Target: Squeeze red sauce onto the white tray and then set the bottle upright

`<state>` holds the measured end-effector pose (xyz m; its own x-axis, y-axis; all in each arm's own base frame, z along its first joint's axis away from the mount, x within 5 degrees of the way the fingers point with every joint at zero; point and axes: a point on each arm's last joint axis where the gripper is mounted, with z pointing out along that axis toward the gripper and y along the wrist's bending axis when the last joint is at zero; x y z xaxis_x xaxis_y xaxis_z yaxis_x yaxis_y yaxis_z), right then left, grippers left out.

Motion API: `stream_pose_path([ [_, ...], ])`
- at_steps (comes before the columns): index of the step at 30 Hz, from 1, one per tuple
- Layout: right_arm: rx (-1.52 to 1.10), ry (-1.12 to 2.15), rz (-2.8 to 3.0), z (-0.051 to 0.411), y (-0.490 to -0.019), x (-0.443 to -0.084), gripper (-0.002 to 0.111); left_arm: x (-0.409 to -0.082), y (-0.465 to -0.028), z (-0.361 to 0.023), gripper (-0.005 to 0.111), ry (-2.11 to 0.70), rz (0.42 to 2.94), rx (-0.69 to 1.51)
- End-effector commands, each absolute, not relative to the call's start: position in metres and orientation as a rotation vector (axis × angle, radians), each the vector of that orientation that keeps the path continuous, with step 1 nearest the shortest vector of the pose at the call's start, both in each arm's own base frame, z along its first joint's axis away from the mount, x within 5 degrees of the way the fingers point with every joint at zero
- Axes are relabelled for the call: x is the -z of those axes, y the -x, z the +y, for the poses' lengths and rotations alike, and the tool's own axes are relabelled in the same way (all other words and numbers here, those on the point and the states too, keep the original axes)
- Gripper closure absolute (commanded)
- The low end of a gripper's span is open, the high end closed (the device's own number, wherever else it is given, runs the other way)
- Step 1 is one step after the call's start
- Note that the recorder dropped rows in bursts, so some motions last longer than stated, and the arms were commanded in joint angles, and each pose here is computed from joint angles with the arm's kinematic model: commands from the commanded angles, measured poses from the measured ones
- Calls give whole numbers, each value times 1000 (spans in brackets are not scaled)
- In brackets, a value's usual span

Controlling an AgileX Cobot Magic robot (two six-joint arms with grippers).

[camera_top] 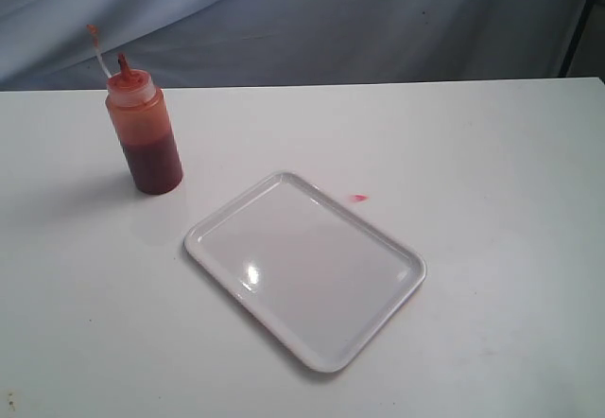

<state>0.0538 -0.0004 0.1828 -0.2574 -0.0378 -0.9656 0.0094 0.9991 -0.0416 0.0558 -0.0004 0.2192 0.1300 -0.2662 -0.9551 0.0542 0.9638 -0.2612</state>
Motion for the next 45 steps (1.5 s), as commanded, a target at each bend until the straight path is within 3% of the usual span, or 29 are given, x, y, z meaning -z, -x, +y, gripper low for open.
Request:
stream_pose_path([
  [1,33,15,1825,0,-54,-182,108,-226,-54,5,107,367,1300,395],
  [10,33,15,1825,0,-54,-182,108,-237,-50,11,107,471,1141,485],
  [18,33,15,1825,0,-54,-182,108,-271,-27,17,107,374,683,477],
  [24,33,15,1825,0,-54,-182,108,-325,-23,15,107,274,667,289],
  [29,33,15,1825,0,-54,-182,108,-379,-70,11,106,254,838,256],
  [32,33,15,1825,0,-54,-182,108,-399,-111,5,105,143,963,110],
  [36,33,15,1825,0,-54,-182,108,-386,-178,-4,105,4,1254,22],
  [40,33,15,1825,0,-54,-182,108,-334,-236,-10,105,-103,1612,-28],
  [45,33,15,1825,0,-54,-182,108,-279,-274,-12,105,-134,1840,-33],
])
